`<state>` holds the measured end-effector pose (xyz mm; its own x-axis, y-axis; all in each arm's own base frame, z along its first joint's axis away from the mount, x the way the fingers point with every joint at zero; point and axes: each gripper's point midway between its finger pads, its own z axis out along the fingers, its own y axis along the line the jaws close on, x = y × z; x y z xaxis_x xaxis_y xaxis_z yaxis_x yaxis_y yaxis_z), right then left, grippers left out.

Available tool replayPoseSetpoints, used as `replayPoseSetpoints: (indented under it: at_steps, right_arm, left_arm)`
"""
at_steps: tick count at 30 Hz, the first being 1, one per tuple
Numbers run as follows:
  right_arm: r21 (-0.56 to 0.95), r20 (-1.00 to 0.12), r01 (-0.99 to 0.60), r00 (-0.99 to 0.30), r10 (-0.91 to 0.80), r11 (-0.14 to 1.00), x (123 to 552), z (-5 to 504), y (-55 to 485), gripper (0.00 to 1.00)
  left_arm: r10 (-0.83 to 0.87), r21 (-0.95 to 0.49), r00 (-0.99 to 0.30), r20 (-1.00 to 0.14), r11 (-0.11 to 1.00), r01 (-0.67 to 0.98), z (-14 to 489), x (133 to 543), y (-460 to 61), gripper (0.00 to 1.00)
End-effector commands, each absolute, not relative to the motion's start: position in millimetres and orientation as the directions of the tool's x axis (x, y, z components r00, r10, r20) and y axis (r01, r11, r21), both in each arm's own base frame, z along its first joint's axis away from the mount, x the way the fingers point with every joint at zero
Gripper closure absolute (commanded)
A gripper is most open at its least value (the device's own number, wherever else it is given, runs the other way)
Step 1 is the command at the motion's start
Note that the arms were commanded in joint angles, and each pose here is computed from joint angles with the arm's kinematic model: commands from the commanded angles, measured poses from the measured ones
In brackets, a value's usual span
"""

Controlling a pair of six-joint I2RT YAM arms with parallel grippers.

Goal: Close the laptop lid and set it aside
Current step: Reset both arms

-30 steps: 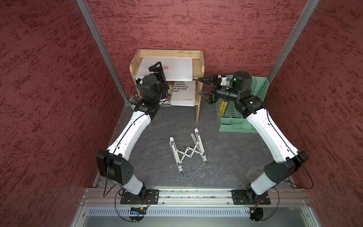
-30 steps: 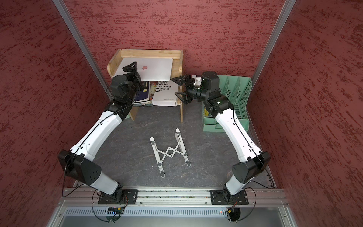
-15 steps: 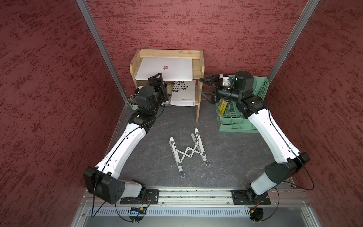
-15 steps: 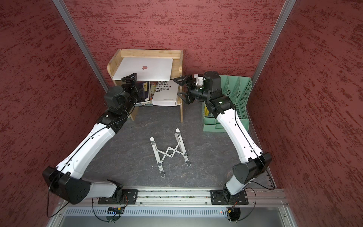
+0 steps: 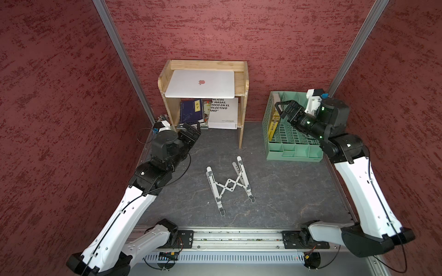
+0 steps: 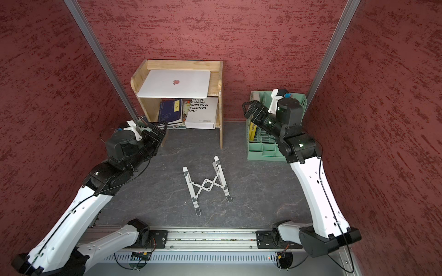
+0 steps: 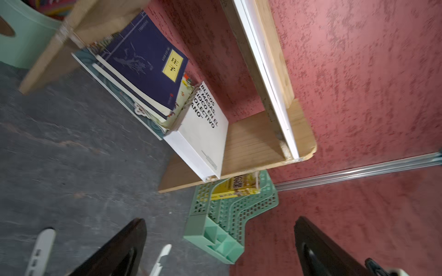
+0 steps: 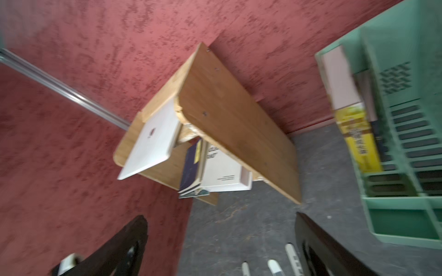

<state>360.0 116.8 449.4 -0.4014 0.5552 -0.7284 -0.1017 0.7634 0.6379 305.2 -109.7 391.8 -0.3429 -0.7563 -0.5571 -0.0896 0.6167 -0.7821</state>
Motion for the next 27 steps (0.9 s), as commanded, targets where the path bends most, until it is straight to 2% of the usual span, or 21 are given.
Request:
replayPoseSetpoints:
  at_steps: [1,3,5,10,15,19,23,27]
  right_arm:
    - [0.396,-0.896,0.049,-0.201,0.397,0.917,369,421,65,0.02]
    - [0.279,-0.956,-0.010,-0.092,0.277,0.960,368,426,63,0.02]
    - [0.174,-0.984,0.005,-0.042,0.174,0.985,371,419,58,0.02]
    - [-0.033,-0.991,0.153,-0.137,-0.012,0.988,390,358,33,0.02]
    - [-0.059,-0.983,0.191,-0.181,-0.024,0.980,389,296,20,0.02]
    - [-0.091,-0.969,0.219,-0.244,-0.036,0.971,381,245,11,0.02]
    - [-0.090,-0.971,0.242,-0.238,-0.030,0.966,374,211,2,0.02]
    - [-0.111,-0.969,0.221,-0.241,-0.056,0.969,371,181,1,0.02]
  left_arm:
    - [-0.408,-0.424,-0.418,-0.812,0.904,-0.057,363,301,-92,0.00]
    - [-0.327,-0.338,-0.384,-0.863,0.940,-0.041,357,304,-85,0.00]
    - [-0.310,-0.309,-0.322,-0.895,0.949,-0.056,356,313,-71,0.00]
    - [-0.324,-0.261,-0.279,-0.904,0.935,-0.241,299,348,-15,0.00]
    - [-0.215,-0.135,-0.275,-0.937,0.950,-0.281,253,362,10,0.00]
    - [-0.215,-0.104,-0.294,-0.931,0.931,-0.350,221,362,34,0.00]
    - [-0.260,-0.134,-0.263,-0.929,0.900,-0.415,196,363,54,0.00]
    - [-0.226,-0.112,-0.274,-0.935,0.920,-0.376,172,377,50,0.00]
